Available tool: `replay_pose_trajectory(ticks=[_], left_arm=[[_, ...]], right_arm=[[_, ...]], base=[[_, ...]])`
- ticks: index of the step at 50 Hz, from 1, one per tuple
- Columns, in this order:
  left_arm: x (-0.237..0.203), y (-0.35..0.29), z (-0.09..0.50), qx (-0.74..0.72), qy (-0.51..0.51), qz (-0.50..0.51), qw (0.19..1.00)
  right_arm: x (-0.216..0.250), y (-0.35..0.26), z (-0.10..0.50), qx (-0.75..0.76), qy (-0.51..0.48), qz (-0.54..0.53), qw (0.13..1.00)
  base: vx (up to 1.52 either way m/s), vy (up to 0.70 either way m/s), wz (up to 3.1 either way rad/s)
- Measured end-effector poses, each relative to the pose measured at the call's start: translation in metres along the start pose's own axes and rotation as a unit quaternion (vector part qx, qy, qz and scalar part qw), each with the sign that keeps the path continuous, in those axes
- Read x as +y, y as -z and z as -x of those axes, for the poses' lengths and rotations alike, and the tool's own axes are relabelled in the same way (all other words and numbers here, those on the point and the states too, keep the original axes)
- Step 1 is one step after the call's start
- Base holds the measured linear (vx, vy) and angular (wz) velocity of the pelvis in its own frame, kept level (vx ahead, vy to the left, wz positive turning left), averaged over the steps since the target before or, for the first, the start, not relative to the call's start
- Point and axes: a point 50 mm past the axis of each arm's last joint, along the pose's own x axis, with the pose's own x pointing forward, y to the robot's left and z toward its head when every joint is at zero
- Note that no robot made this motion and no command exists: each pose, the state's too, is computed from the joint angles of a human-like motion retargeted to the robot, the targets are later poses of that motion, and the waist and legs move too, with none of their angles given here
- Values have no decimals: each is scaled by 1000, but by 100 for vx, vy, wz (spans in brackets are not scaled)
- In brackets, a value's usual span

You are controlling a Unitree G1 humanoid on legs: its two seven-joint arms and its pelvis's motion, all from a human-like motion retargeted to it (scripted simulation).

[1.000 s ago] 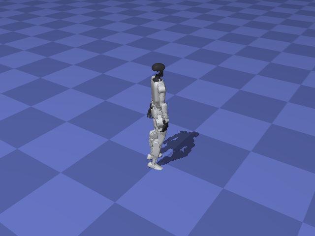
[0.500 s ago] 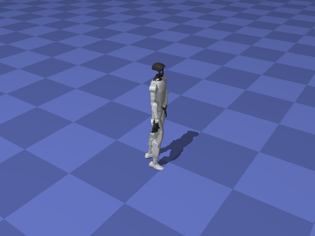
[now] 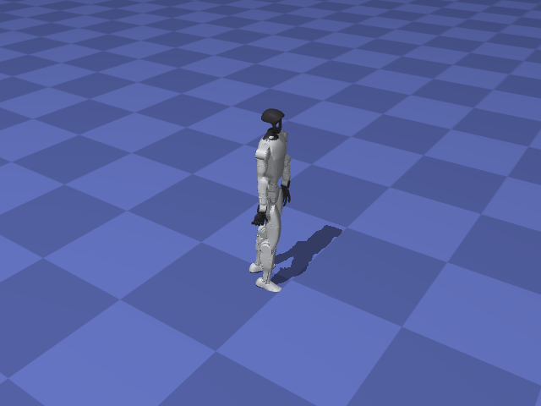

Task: In place motions

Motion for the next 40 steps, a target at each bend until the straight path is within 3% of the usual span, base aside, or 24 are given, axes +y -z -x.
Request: replay_pose_trajectory(ticks=[22, 40], left_arm=[[15, 41, 2, 58, -26, 61, 996], [-6, 47, -6, 39, -63, 90, 993]], right_arm=[[-10, 10, 2, -2, -16, -40, 999], [-13, -30, 8, -76, -9, 15, 997]], base=[[30, -5, 88], [10, 8, 96]])
